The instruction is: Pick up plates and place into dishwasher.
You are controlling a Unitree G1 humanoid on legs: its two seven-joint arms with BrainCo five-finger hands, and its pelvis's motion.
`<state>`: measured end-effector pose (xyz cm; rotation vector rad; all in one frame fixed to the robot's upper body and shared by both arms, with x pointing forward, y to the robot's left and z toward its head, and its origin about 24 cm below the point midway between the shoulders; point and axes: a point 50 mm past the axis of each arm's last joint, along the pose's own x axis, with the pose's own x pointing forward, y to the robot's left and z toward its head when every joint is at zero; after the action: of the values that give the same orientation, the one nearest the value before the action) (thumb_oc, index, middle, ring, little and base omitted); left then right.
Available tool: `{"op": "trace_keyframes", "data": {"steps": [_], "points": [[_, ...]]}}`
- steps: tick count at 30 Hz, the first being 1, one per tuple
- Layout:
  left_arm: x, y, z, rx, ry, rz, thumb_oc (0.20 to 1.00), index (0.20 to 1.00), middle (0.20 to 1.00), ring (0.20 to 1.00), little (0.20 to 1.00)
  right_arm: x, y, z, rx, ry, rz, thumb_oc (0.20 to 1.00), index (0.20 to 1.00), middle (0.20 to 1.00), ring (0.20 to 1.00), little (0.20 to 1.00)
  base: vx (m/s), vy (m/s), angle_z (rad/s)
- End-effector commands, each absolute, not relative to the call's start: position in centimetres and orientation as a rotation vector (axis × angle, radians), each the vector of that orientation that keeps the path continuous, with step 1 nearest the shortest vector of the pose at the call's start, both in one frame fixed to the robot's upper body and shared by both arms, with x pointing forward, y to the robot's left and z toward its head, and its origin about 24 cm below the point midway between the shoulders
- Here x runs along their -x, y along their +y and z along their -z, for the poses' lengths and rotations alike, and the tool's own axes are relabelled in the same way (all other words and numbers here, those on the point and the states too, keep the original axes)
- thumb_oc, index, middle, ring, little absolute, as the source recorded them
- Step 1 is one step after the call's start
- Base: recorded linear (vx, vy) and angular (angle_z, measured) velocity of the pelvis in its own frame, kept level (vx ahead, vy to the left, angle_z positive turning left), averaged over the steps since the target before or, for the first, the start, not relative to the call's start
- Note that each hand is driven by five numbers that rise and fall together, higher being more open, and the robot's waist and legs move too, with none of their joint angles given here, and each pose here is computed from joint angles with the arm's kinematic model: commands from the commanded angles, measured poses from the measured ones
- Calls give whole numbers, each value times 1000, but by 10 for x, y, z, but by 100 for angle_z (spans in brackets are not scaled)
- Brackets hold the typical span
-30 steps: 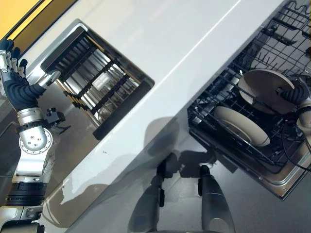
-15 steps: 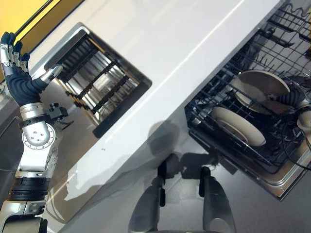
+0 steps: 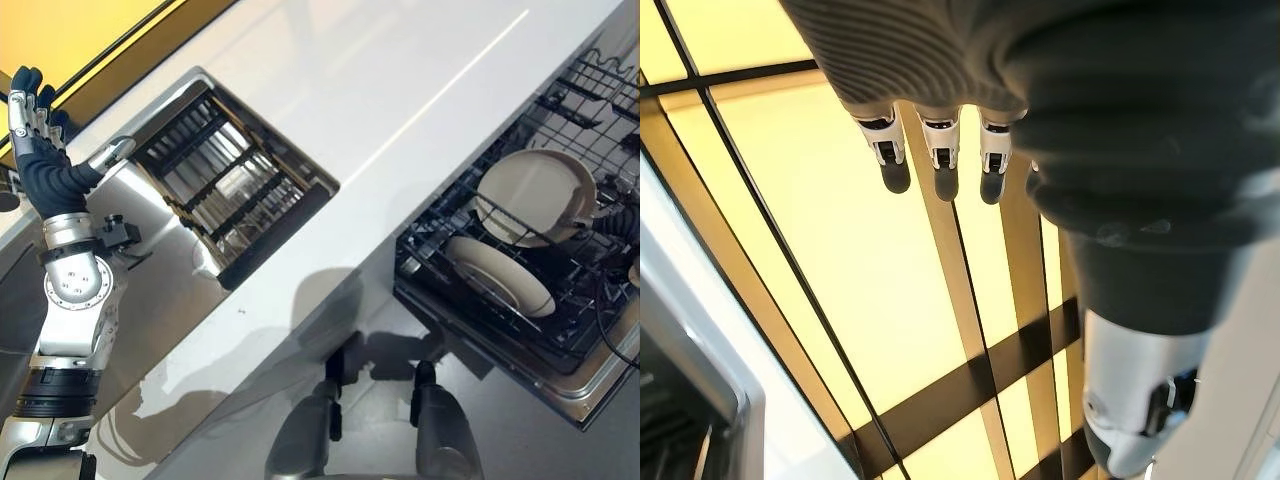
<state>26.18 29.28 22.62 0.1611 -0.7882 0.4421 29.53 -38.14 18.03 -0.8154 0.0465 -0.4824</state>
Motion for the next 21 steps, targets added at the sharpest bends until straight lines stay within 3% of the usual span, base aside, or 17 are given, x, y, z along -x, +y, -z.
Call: {"op": "trace_keyframes", "data": {"steps": [1, 12, 21], "points": [[-248, 307, -239, -166, -853, -483, 1000, 1000, 1000, 1000, 1000, -301, -364, -184, 679, -78, 517, 1000, 1000, 1000, 1000, 1000, 54, 34, 8], [-243, 307, -199, -127, -751, -497, 1000, 1000, 1000, 1000, 1000, -284, -340, -161, 392, -201, 622, 1000, 1000, 1000, 1000, 1000, 25, 78, -8], [-234, 304, -172, -75, -698, -516, 1000, 1000, 1000, 1000, 1000, -261, -342, -123, 191, -179, 865, 1000, 1000, 1000, 1000, 1000, -5, 100, -12]]}}
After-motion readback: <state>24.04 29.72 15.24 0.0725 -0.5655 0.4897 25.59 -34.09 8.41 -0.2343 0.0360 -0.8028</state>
